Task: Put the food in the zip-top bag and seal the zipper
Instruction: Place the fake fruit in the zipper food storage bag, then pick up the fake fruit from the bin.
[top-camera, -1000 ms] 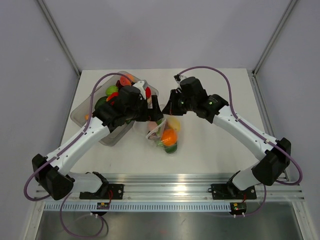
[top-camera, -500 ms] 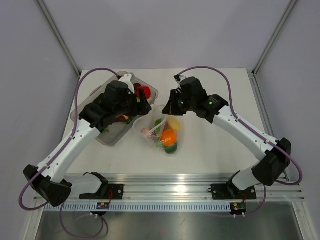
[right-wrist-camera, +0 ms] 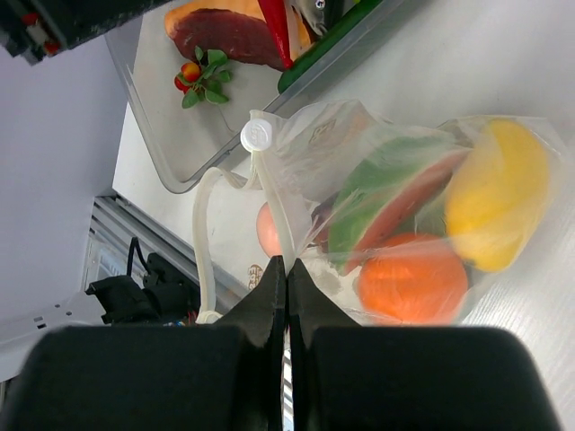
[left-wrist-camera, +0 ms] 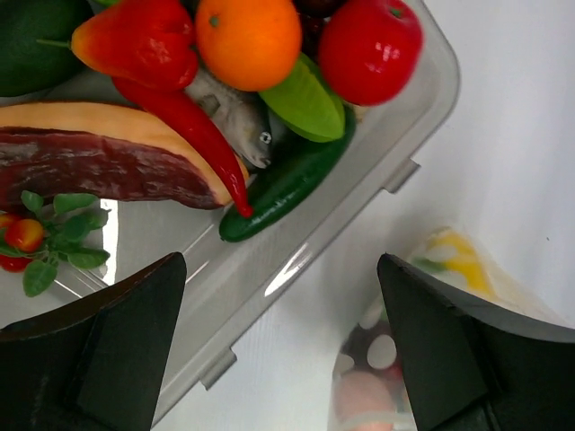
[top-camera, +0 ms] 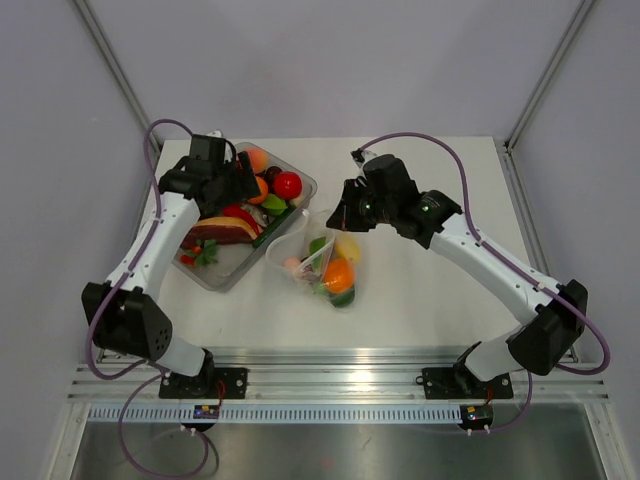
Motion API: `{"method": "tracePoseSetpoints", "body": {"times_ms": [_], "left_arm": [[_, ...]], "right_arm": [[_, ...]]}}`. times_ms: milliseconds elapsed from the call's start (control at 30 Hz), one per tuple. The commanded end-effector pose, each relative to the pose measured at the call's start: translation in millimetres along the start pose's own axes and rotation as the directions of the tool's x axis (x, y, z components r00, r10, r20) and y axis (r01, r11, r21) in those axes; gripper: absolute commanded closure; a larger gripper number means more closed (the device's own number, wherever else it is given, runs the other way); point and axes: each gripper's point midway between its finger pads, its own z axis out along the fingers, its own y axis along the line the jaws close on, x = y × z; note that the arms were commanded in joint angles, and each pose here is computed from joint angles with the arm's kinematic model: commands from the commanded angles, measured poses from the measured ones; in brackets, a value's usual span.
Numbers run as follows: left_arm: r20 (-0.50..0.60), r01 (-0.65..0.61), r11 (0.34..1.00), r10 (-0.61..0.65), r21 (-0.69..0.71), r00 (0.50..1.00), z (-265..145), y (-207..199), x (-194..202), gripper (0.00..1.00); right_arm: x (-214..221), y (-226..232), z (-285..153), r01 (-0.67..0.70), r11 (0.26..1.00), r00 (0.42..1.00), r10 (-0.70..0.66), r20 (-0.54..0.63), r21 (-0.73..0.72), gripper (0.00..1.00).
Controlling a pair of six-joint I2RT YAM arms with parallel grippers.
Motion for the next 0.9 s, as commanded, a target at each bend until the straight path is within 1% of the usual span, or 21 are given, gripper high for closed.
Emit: {"method": "tracePoseSetpoints", "body": {"times_ms": [0, 33, 100, 133, 167, 267, 333, 367, 400, 500, 533, 567, 633, 700, 867], "left_arm": [[0.066, 0.065, 0.998, -0.063, -0.015, 0.996, 9.3, 12.2, -37.5, 0.10], [0.069, 0.085, 0.996, -0.084, -0.020, 0.994, 12.4, 14.3, -43.5, 0.10], [0.033, 0.158, 0.986, -0.157, -0.044, 0.987, 27.0, 30.2, -47.3, 0.11], [0.026, 0.174, 0.984, -0.173, -0.048, 0.985, 31.0, 30.5, -45.9, 0.11], [0.023, 0.202, 0.979, -0.201, -0.019, 0.979, 35.4, 30.6, -50.1, 0.10], [0.032, 0.291, 0.956, -0.290, -0.027, 0.956, 49.0, 38.0, -55.3, 0.09], [0.020, 0.366, 0.930, -0.366, -0.019, 0.931, 59.3, 42.2, -55.9, 0.10], [0.025, 0.392, 0.920, -0.392, 0.015, 0.919, 62.6, 41.4, -61.5, 0.11], [0.030, 0.427, 0.904, -0.427, 0.004, 0.904, 67.5, 52.0, -62.1, 0.11], [0.055, 0.506, 0.862, -0.505, -0.011, 0.861, 79.3, 63.7, -66.8, 0.10], [0.057, 0.522, 0.853, -0.521, -0.009, 0.852, 82.6, 65.3, -67.2, 0.09], [0.065, 0.538, 0.843, -0.536, -0.004, 0.842, 90.5, 68.8, -69.8, 0.04], [0.046, 0.576, 0.817, -0.575, -0.006, 0.817, 102.3, 71.4, -63.3, 0.02], [0.032, 0.610, 0.793, -0.609, 0.005, 0.792, 116.1, 73.3, -61.1, 0.02], [0.021, 0.642, 0.766, -0.642, 0.014, 0.766, 138.7, 75.2, -52.4, 0.06]], "right_arm": [[-12.5, 12.0, -18.9, 0.029, 0.999, 0.998, -0.027, 0.065, -0.021, 1.00], [-13.8, 12.1, -19.7, 0.030, 0.999, 0.997, -0.029, 0.068, -0.018, 1.00], [-13.8, 8.5, -18.2, 0.035, 0.999, 0.997, -0.035, 0.066, 0.002, 1.00], [-14.6, 8.7, -18.7, 0.038, 0.999, 0.997, -0.038, 0.068, 0.003, 1.00], [-14.6, 8.3, -17.0, 0.039, 0.999, 0.997, -0.040, 0.066, 0.003, 1.00], [-14.9, 8.6, -14.0, 0.039, 0.999, 0.997, -0.039, 0.060, 0.004, 1.00], [-14.7, 7.6, -10.6, 0.042, 0.999, 0.998, -0.042, 0.052, 0.010, 1.00], [-14.4, 7.0, -9.5, 0.044, 0.999, 0.998, -0.045, 0.048, 0.013, 1.00], [-14.2, 6.4, -9.3, 0.045, 0.999, 0.998, -0.046, 0.047, 0.016, 1.00], [-12.1, 3.9, -6.3, 0.045, 0.999, 0.998, -0.046, 0.038, 0.024, 1.00], [-12.2, 3.6, -6.3, 0.047, 0.999, 0.998, -0.048, 0.038, 0.025, 1.00], [-11.9, 3.1, -5.5, 0.048, 0.998, 0.998, -0.049, 0.036, 0.027, 1.00], [-12.4, 3.1, -4.0, 0.049, 0.998, 0.998, -0.050, 0.035, 0.028, 1.00], [-11.9, 2.8, -2.4, 0.049, 0.998, 0.998, -0.050, 0.030, 0.029, 1.00], [-10.6, -0.4, -2.2, 0.057, 0.997, 0.998, -0.058, 0.021, 0.044, 1.00]]}}
